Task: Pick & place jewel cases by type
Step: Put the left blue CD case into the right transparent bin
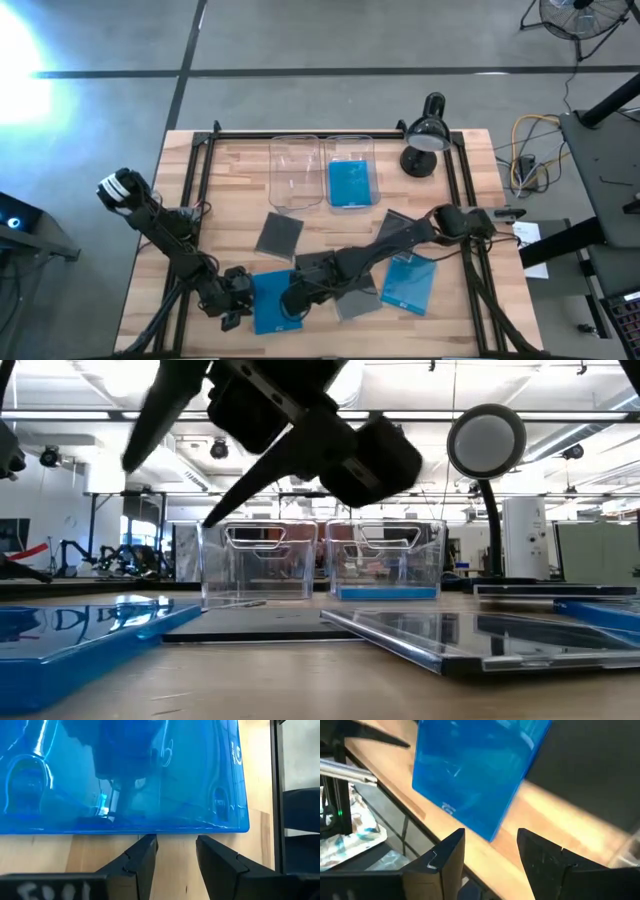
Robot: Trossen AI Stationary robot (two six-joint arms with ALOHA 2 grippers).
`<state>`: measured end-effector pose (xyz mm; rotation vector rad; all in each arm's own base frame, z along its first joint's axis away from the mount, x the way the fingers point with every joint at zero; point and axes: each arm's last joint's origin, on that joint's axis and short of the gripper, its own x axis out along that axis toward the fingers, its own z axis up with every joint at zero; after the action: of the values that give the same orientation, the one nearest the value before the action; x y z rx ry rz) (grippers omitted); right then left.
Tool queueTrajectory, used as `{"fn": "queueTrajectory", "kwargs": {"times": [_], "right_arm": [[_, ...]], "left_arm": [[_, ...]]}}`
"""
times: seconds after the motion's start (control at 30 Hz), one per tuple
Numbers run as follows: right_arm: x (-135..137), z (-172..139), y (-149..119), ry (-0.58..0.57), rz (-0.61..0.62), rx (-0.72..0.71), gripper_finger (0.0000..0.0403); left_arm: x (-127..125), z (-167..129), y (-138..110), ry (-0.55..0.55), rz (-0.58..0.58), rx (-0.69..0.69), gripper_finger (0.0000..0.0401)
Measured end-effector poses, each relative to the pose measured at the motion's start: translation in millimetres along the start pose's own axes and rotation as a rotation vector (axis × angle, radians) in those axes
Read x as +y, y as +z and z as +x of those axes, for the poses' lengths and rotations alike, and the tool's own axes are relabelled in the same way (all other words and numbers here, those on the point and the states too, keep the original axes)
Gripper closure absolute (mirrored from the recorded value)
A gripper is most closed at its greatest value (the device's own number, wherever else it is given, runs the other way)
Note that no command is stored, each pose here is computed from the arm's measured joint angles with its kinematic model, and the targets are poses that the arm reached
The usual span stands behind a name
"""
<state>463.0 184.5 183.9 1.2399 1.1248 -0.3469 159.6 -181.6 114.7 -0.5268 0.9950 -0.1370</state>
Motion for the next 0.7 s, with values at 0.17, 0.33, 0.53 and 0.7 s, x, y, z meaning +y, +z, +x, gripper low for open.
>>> {"fn": "queueTrajectory", "kwargs": {"times": [0.17, 0.33, 0.53, 0.7], "right_arm": [[-10, 30, -7, -0.02, 0.06, 0.019, 0.0227], [-16, 53, -4, -0.001, 0.088, -0.016, 0.0227], [-18, 66, -2, 0.018, 0.086, -0.033, 0.0227], [-11, 60, -2, 0.081, 0.0, -0.069, 0.0227]], "left_arm": [[-2, 0, 1, -0.002, 0.003, -0.008, 0.0273], [-4, 0, 3, -0.005, 0.002, -0.012, 0.0273], [-6, -1, 1, -0.017, 0.006, 0.005, 0.0273], [-5, -2, -5, -0.017, 0.026, 0.02, 0.0273]]}}
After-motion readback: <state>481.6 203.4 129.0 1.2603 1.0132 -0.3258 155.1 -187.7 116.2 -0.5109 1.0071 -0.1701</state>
